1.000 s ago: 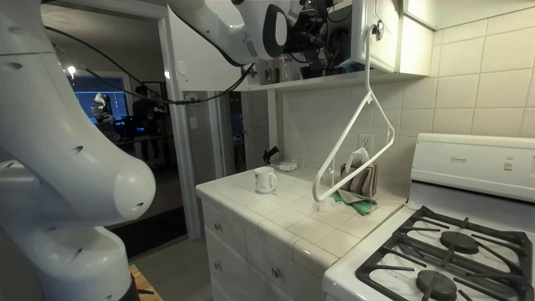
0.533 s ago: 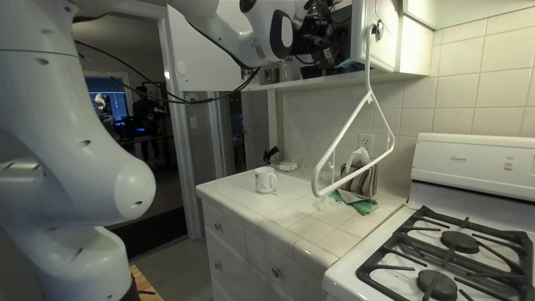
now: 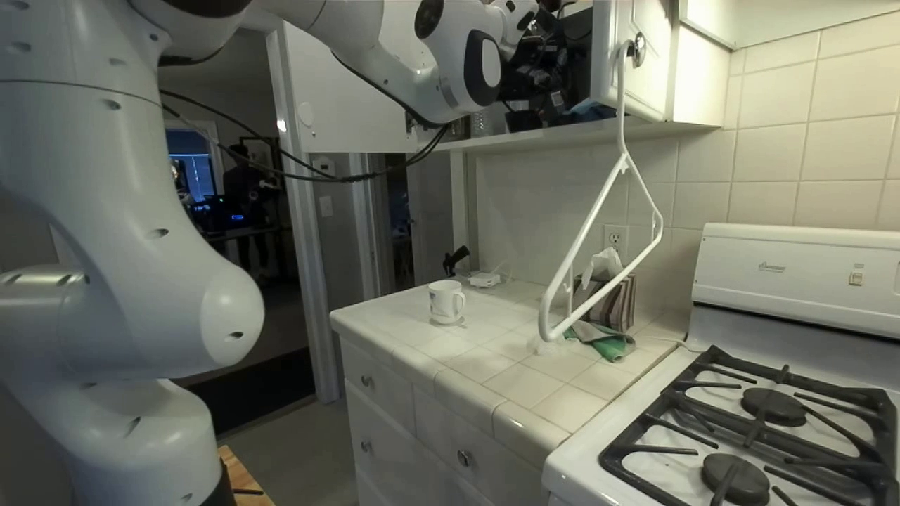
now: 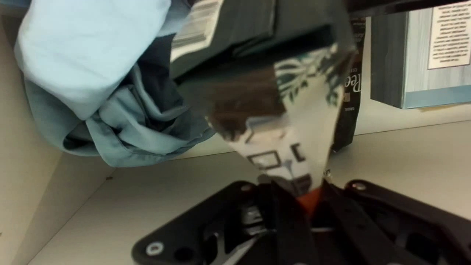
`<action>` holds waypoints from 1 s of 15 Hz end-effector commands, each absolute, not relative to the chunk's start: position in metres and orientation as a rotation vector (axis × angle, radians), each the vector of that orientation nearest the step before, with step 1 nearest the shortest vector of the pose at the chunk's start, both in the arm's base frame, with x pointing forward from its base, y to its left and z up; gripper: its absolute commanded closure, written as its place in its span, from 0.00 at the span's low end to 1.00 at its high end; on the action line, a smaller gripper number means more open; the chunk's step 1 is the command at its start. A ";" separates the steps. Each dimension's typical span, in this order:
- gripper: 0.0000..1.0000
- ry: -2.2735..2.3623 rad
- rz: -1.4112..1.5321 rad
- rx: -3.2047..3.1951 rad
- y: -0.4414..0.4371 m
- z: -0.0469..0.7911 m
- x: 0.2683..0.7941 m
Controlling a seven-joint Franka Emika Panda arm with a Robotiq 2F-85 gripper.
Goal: Put the packet inside the cupboard
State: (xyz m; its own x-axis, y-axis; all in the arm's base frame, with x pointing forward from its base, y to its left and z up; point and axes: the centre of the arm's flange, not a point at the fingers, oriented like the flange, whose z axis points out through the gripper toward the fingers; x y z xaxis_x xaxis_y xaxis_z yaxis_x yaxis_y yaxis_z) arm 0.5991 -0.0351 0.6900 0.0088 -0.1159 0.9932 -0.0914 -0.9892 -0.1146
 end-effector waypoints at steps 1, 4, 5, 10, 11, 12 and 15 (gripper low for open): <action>1.00 0.293 -2.232 -2.164 -0.039 0.688 0.645; 1.00 0.340 -2.234 -2.177 -0.042 0.676 0.658; 1.00 0.355 -2.245 -2.176 -0.046 0.675 0.662; 1.00 0.398 -2.272 -2.165 -0.049 0.678 0.692; 1.00 0.393 -2.271 -2.167 -0.045 0.676 0.700; 1.00 0.387 -2.271 -2.169 -0.041 0.675 0.705; 1.00 0.366 -2.279 -2.168 -0.026 0.674 0.724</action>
State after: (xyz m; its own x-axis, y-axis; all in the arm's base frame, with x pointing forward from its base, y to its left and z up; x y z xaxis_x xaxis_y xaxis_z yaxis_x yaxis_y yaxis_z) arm 0.6624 -0.0173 0.6695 -0.0499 -0.1365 0.9894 -0.1703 -0.9749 -0.1431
